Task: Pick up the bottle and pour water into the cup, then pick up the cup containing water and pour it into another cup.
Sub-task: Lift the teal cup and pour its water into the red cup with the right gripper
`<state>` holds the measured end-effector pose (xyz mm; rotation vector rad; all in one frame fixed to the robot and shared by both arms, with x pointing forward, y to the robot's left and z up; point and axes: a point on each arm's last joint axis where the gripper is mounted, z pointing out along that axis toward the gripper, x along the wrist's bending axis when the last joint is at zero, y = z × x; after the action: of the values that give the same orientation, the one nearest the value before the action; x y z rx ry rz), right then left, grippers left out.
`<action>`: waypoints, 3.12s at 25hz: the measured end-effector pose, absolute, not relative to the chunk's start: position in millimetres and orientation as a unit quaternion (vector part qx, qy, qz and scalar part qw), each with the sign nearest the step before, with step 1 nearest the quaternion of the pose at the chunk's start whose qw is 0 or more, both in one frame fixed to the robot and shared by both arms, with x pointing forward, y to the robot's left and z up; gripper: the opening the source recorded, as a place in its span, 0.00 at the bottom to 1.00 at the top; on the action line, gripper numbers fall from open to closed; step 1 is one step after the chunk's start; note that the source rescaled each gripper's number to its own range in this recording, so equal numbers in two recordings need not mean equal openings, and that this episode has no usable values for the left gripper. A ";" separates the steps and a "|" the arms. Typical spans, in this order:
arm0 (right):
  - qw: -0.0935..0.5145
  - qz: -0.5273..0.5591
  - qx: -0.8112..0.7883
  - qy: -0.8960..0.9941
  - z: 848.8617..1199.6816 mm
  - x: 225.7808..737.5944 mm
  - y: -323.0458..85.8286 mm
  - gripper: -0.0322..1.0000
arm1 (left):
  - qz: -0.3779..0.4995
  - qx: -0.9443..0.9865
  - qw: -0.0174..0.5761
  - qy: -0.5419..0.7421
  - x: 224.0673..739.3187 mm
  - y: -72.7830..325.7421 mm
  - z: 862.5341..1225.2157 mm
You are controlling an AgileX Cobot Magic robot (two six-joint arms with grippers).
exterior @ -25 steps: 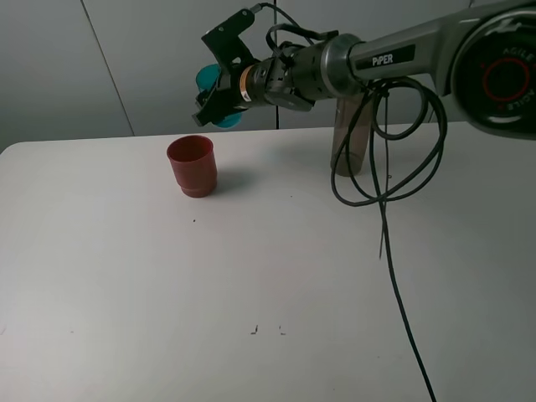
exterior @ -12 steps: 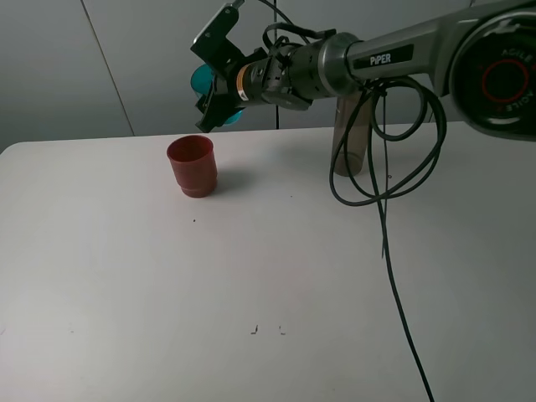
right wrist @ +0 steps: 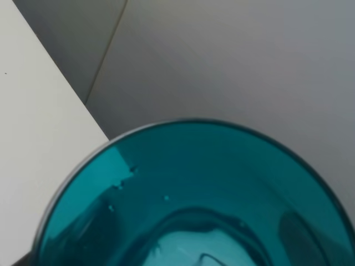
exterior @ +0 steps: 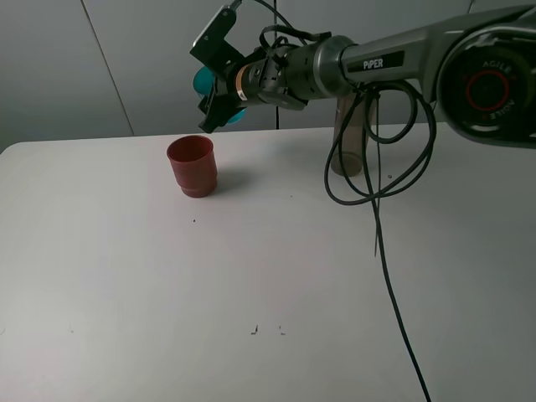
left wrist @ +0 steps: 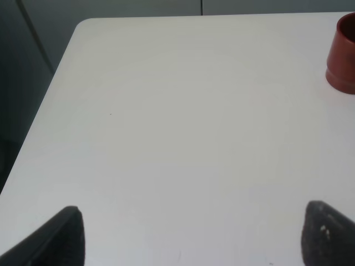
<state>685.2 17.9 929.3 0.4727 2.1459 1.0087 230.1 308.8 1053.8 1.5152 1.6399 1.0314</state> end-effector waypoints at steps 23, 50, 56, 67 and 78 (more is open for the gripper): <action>0.397 0.344 0.076 0.847 928.1 681.5 24.4 0.15 | 0.395 0.581 0.335 0.628 230.1 308.8 1053.8; 0.440 0.271 -0.055 0.854 926.5 676.1 30.3 0.15 | 0.395 0.581 0.335 0.628 230.1 308.8 1053.8; 0.444 0.261 -0.066 0.855 926.1 676.3 29.6 0.15 | 0.395 0.580 0.335 0.629 230.1 308.8 1053.8; 0.448 0.247 -0.091 0.854 925.5 671.7 35.0 0.15 | 0.395 0.579 0.335 0.629 230.1 308.8 1053.8; 0.453 0.237 -0.107 0.853 925.3 671.4 35.3 0.15 | 0.395 0.579 0.335 0.629 230.1 308.8 1053.8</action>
<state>671.4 35.3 925.3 -0.2646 2.1057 0.5847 230.1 308.8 1053.8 1.5116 1.6421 1.0294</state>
